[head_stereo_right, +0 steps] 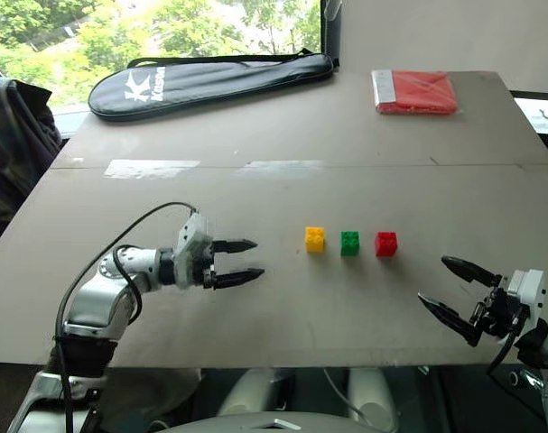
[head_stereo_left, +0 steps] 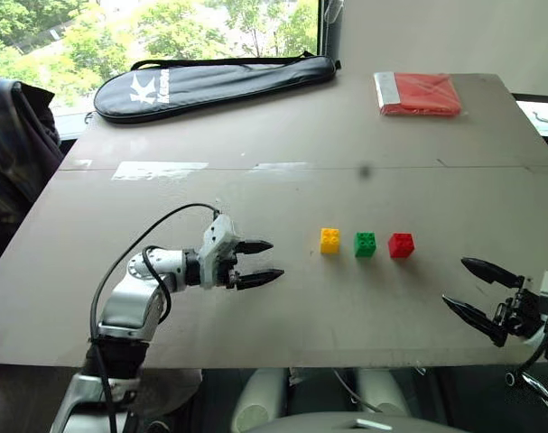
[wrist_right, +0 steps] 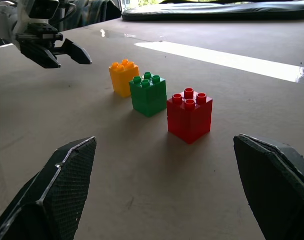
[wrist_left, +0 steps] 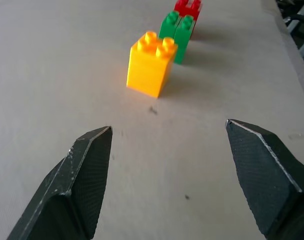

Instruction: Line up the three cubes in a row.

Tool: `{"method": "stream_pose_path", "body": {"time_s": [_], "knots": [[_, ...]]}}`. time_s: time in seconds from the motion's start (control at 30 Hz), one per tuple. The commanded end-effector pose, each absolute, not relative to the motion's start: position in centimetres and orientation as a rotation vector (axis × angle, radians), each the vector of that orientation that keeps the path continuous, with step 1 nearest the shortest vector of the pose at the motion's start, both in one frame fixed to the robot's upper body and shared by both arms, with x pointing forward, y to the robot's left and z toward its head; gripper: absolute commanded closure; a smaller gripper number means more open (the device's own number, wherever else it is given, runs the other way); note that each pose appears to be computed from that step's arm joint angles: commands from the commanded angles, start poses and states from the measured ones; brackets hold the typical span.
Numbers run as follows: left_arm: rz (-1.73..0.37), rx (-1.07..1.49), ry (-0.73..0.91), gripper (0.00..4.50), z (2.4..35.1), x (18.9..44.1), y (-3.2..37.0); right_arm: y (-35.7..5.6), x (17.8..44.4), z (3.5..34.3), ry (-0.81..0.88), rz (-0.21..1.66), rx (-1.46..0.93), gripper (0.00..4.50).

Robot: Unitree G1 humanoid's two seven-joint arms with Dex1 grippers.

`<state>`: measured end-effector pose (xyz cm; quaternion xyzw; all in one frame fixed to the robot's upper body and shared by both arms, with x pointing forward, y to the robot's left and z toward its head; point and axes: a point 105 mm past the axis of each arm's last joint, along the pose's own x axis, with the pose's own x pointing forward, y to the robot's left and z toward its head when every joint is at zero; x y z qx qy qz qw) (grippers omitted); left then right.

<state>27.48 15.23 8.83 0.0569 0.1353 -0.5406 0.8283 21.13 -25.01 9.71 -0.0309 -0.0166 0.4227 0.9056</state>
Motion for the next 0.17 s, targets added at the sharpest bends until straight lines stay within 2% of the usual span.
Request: {"method": "stream_pose_path", "body": {"time_s": [0.03,0.17], "knots": [[-1.045,0.167,0.255,0.82,9.2,26.4,16.0,-25.3,21.3,9.9,-0.054,0.889,-0.094,0.00],[-0.996,0.181,0.285,0.82,8.0,24.9,16.3,-25.7,21.5,9.6,-0.047,0.896,-0.093,0.00]]}}
